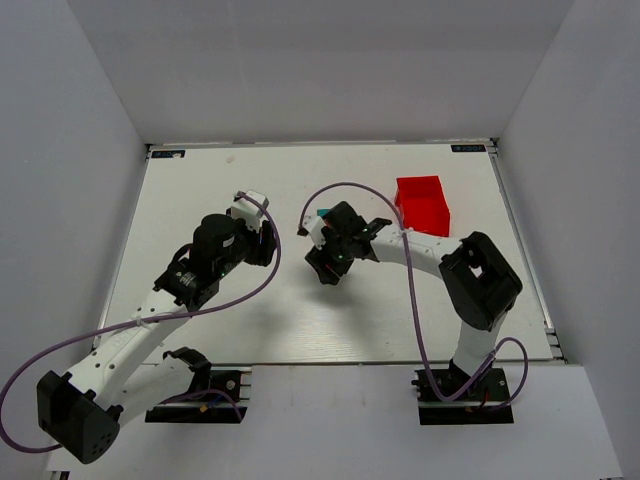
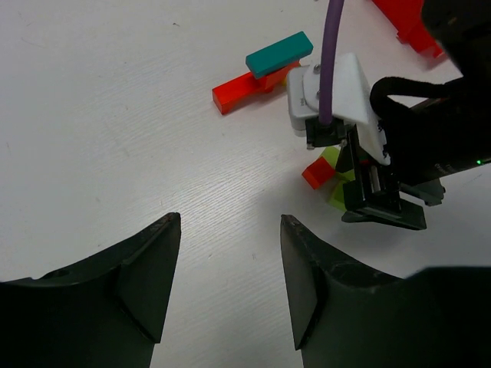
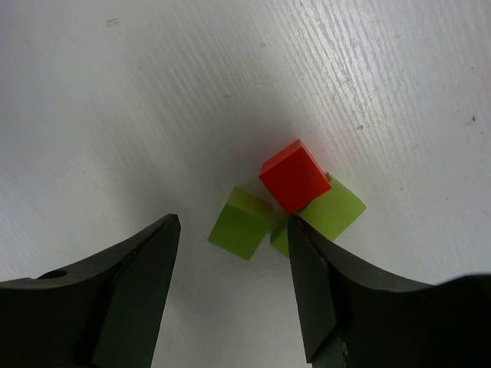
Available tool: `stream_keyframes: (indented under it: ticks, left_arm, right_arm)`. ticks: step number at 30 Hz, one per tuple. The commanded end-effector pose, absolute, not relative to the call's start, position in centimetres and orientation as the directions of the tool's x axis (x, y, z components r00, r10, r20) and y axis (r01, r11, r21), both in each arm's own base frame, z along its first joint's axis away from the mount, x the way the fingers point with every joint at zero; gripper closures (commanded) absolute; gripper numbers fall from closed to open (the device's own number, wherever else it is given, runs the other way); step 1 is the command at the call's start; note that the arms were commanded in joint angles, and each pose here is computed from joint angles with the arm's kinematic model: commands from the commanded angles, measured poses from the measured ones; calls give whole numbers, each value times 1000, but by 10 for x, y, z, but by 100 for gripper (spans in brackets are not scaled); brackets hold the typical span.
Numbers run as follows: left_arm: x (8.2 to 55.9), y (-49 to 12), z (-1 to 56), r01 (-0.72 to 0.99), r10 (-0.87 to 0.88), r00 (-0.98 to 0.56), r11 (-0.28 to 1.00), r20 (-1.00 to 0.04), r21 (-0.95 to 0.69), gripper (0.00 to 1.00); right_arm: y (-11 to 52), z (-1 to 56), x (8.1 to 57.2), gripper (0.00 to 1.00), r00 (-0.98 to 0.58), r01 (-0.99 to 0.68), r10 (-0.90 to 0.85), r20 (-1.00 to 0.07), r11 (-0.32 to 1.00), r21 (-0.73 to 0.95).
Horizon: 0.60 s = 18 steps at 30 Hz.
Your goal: Build the wood block tower
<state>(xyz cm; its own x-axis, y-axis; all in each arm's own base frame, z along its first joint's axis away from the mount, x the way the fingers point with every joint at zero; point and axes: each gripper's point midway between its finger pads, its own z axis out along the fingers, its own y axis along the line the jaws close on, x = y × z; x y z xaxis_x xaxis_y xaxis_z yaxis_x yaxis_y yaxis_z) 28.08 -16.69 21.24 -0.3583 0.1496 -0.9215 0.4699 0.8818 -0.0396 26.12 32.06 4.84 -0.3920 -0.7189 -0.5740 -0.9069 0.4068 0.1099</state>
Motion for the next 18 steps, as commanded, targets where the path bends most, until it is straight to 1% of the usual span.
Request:
stream_keyframes:
  ticks: [1, 6, 11, 12, 14, 15, 17, 18]
  left_arm:
    - [282, -165, 223, 460, 128, -335, 887, -933, -43, 35]
    - [281, -164, 226, 461, 124, -328, 887, -937, -44, 35]
    - [280, -164, 229, 461, 119, -320, 886, -940, -44, 35]
    - [280, -164, 229, 461, 119, -320, 886, -940, -44, 35]
    - [281, -162, 229, 453, 119, -320, 890, -940, -41, 35]
    - [281, -162, 229, 453, 119, -320, 890, -940, -41, 35]
    - [281, -162, 229, 453, 119, -320, 890, -940, -41, 35]
    - [281, -162, 229, 453, 119, -320, 890, -940, -41, 35]
  right_arm:
    - [322, 41, 267, 36, -410, -885, -721, -558, 462, 53]
    - [319, 35, 269, 37, -404, -875, -739, -539, 484, -8]
    - [313, 28, 263, 45, -405, -875, -763, -505, 484, -30]
    - [313, 28, 263, 50, -402, -875, -764, -505, 483, -35]
    - [313, 28, 260, 54, -392, -879, -769, -504, 474, -39]
    - [312, 28, 259, 59, -391, -881, -772, -502, 472, -40]
    - [313, 29, 257, 62, -384, -884, -774, -503, 466, -42]
    - [312, 27, 256, 66, -384, -885, -779, -496, 463, -42]
